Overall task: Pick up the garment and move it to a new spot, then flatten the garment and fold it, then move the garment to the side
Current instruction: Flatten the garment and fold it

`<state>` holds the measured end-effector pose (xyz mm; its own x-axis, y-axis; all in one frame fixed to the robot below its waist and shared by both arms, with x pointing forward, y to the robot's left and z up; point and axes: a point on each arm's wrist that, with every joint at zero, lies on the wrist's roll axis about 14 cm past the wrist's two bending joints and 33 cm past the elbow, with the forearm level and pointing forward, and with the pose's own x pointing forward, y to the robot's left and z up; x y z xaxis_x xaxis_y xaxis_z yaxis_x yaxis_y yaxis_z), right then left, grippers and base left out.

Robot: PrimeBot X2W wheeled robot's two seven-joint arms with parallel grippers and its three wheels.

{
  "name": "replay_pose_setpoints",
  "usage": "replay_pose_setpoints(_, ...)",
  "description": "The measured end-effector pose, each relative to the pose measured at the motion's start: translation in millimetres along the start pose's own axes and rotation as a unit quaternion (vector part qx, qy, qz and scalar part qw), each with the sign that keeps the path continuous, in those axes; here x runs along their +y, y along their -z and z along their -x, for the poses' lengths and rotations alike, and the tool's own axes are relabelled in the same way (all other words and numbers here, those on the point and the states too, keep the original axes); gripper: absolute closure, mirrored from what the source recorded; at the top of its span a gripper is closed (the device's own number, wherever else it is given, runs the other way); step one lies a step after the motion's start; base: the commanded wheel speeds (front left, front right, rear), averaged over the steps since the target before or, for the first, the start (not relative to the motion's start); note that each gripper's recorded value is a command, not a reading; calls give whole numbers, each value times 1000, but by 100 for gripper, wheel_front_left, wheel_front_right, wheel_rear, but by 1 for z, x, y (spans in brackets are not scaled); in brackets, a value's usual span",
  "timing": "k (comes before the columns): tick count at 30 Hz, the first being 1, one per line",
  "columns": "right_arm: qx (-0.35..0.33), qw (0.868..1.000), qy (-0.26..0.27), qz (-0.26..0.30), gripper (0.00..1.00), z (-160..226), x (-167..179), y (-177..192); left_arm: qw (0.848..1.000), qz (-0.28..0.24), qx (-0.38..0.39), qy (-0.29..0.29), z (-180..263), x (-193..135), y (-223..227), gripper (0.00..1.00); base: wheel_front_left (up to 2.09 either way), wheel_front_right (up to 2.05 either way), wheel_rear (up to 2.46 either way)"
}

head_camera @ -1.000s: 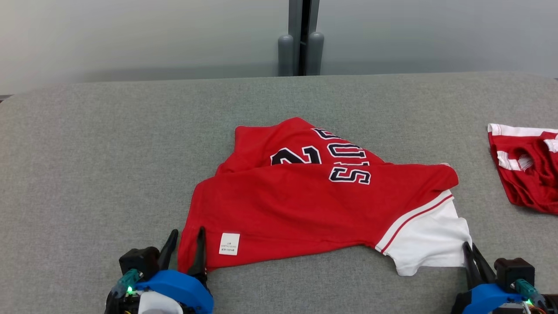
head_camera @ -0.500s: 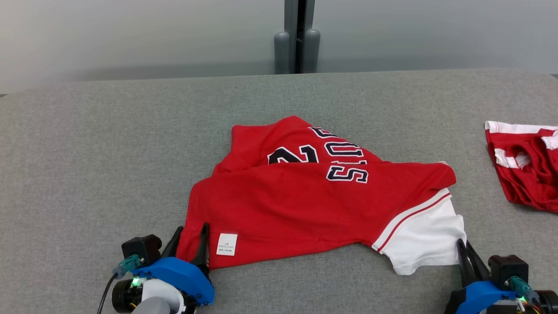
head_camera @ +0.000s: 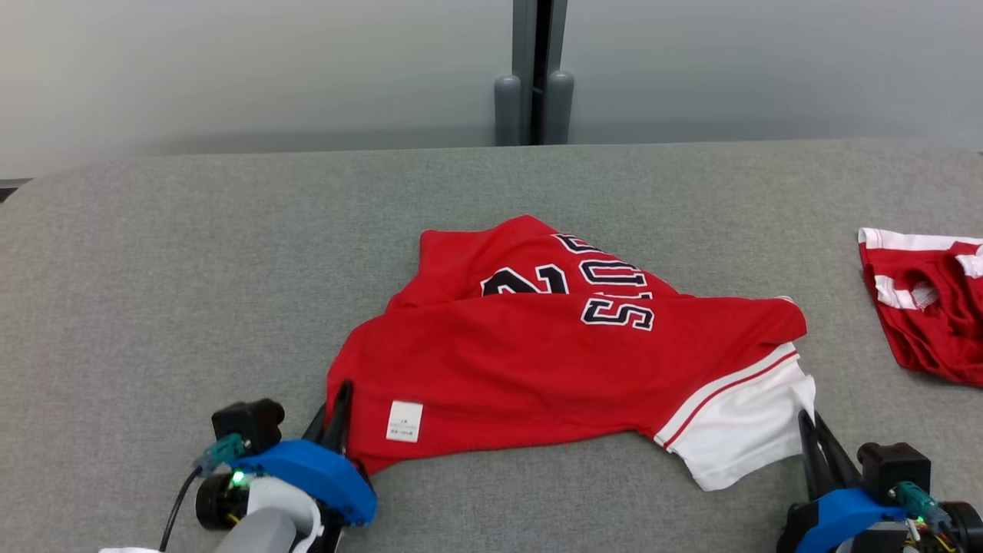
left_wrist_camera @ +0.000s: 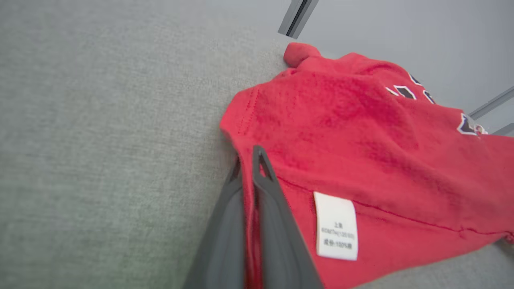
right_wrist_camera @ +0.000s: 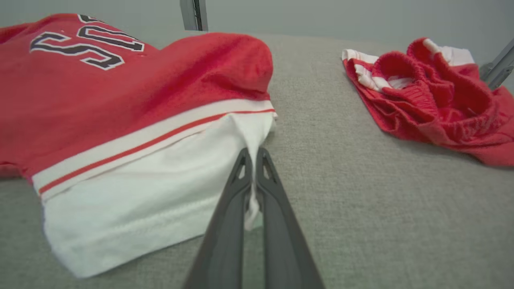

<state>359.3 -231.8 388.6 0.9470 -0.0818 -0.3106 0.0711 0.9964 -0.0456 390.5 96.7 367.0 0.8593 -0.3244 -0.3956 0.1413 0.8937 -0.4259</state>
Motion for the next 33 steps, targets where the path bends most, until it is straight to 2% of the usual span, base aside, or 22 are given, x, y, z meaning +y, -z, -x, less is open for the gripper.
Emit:
replay_pose_setpoints(6, -72, 997, -5, -36, 100, -8, 6, -45, 994, -6, -101, 45, 0, -23, -67, 100, 0, 0, 0)
replay_pose_setpoints(11, -195, 978, -4, -75, 100, -9, -2, -127, 979, -14, -182, 95, 15, -53, -121, 100, 0, 0, 0)
replay_pose_setpoints(14, -282, 956, 8, -84, 100, -1, -24, -188, 965, -33, -225, 130, 27, -71, -157, 100, 0, 0, 0)
replay_pose_setpoints(20, -432, 899, 5, -69, 100, 36, -49, -300, 927, -88, -313, 188, 60, -101, -246, 100, 0, 0, 0)
replay_pose_setpoints(23, -493, 868, -6, -51, 100, 57, -52, -348, 904, -112, -356, 208, 82, -116, -293, 100, 0, 0, 0)
replay_pose_setpoints(26, -527, 849, -18, -23, 100, 69, -50, -385, 888, -123, -386, 217, 99, -125, -331, 100, 0, 0, 0)
replay_pose_setpoints(29, -539, 842, -29, 4, 100, 70, -44, -413, 886, -125, -389, 219, 100, -131, -350, 100, 0, 0, 0)
replay_pose_setpoints(33, -520, 853, -34, 24, 100, 45, -38, -425, 895, -133, -372, 207, 79, -128, -359, 100, 0, 0, 0)
